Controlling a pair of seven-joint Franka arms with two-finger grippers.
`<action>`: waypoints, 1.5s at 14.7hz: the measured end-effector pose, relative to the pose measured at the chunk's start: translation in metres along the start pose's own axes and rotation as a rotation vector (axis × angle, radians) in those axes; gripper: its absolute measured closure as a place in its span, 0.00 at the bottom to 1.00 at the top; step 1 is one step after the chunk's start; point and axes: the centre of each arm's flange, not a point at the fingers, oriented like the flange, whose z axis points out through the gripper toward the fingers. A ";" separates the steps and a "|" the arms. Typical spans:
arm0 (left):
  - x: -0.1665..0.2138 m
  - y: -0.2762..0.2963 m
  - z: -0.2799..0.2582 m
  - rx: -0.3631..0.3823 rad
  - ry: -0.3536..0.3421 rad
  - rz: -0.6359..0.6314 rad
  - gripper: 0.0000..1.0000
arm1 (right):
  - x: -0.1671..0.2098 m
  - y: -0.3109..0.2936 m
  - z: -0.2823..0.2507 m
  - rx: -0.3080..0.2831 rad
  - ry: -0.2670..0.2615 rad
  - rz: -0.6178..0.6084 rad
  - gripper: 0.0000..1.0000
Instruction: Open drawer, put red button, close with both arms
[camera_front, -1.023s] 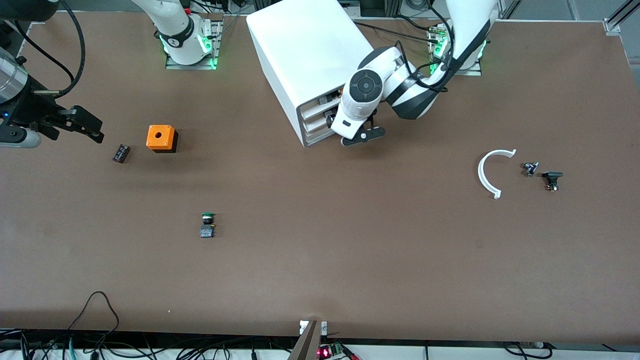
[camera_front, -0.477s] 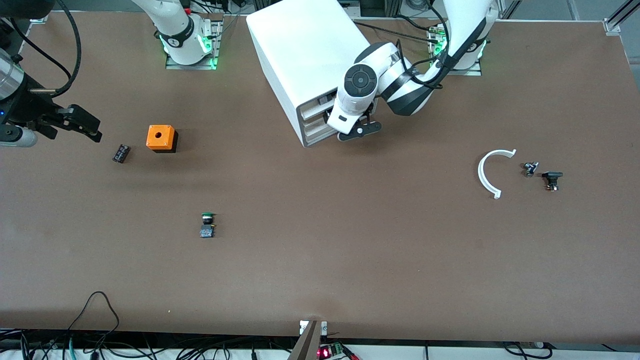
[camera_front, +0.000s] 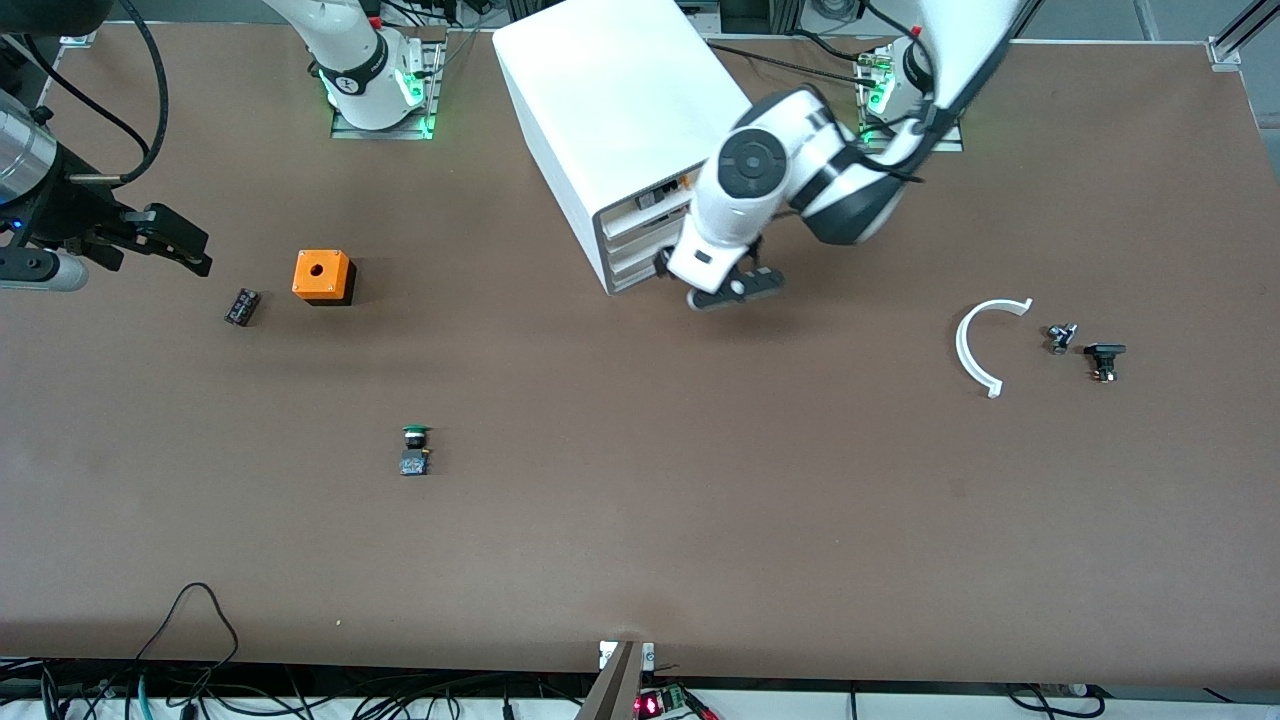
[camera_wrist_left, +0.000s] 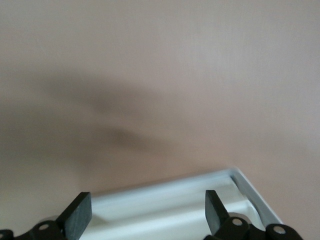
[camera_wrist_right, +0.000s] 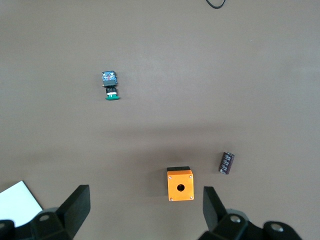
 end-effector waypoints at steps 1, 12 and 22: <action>0.020 -0.013 -0.019 0.029 0.018 0.040 0.00 | 0.000 0.000 0.000 0.000 0.000 0.000 0.00; 0.140 -0.165 -0.174 0.135 0.066 0.352 0.00 | 0.000 -0.001 0.000 0.000 -0.002 -0.001 0.00; 0.117 -0.310 -0.227 0.069 0.230 0.375 0.00 | -0.001 -0.006 0.001 0.000 -0.004 -0.010 0.00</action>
